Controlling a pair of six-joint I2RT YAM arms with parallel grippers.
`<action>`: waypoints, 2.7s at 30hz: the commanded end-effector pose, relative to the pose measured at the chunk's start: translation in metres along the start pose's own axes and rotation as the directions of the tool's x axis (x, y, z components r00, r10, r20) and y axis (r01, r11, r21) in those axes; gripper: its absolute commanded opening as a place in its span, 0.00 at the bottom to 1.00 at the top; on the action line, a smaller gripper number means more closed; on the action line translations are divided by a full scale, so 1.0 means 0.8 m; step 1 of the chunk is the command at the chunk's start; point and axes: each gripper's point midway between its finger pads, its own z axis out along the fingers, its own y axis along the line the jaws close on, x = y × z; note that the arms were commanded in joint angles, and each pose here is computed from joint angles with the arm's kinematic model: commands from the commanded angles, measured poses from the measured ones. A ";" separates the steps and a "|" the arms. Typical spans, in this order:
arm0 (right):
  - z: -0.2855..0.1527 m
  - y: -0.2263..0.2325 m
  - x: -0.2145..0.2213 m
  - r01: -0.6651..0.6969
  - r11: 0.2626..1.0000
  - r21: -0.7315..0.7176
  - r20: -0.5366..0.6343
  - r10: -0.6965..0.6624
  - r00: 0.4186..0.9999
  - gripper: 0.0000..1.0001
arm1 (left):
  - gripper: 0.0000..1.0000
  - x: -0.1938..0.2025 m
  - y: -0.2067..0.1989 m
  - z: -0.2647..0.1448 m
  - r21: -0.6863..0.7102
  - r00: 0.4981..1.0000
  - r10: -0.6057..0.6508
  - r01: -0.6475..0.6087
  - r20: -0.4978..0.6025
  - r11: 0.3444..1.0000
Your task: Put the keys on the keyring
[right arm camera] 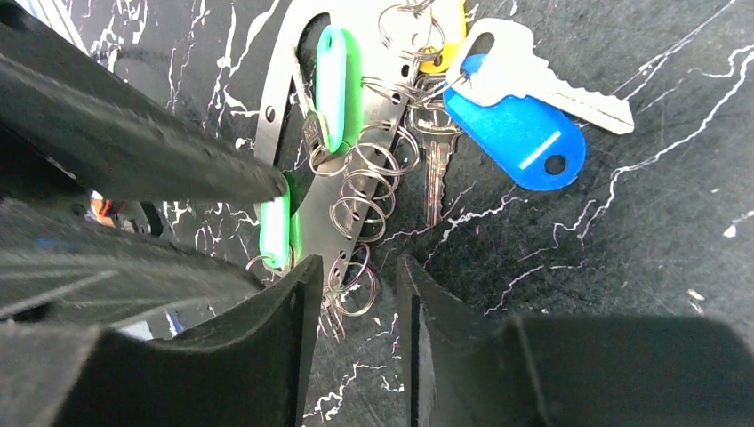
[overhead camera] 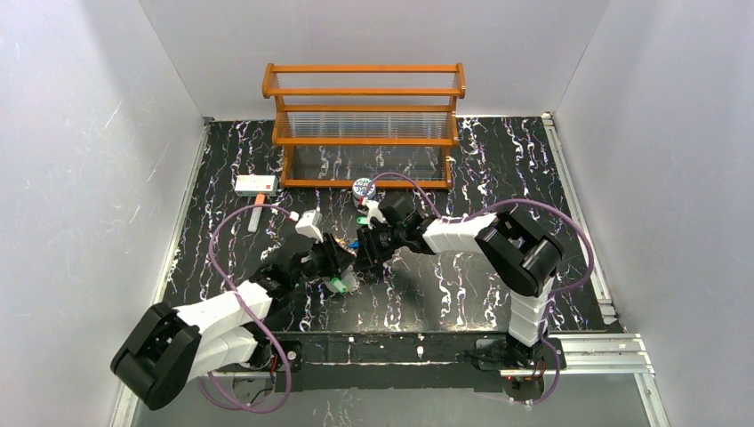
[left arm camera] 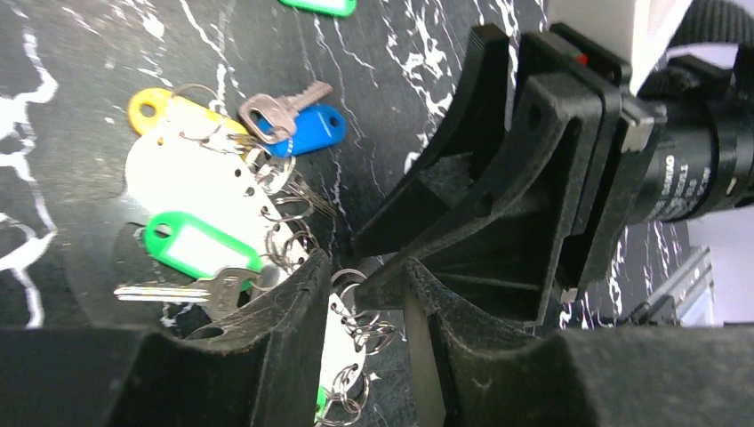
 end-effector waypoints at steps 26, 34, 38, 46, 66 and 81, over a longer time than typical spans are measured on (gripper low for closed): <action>0.031 -0.032 0.022 0.239 0.827 0.509 -0.142 -0.193 0.971 0.47 | 0.56 -0.087 0.057 -0.076 -0.340 0.956 0.102 -0.003 0.273 0.940; 0.022 -0.029 0.021 0.245 0.816 0.524 -0.138 -0.203 0.969 0.43 | 0.56 -0.085 0.057 -0.073 -0.337 0.958 0.101 -0.004 0.270 0.942; 0.012 -0.025 0.013 0.256 0.803 0.538 -0.122 -0.226 0.966 0.52 | 0.56 -0.083 0.058 -0.072 -0.337 0.959 0.101 -0.006 0.265 0.942; -0.003 -0.017 0.013 0.260 0.794 0.550 -0.104 -0.244 0.964 0.63 | 0.56 -0.080 0.058 -0.069 -0.332 0.962 0.099 -0.009 0.256 0.943; 0.032 0.002 0.056 0.197 0.897 0.397 -0.147 -0.150 0.978 0.47 | 0.57 -0.077 0.058 -0.066 -0.325 0.964 0.095 -0.009 0.250 0.946; 0.016 0.025 0.037 0.183 0.927 0.327 -0.078 -0.167 0.983 0.45 | 0.57 -0.073 0.061 -0.067 -0.329 0.965 0.096 -0.011 0.245 0.944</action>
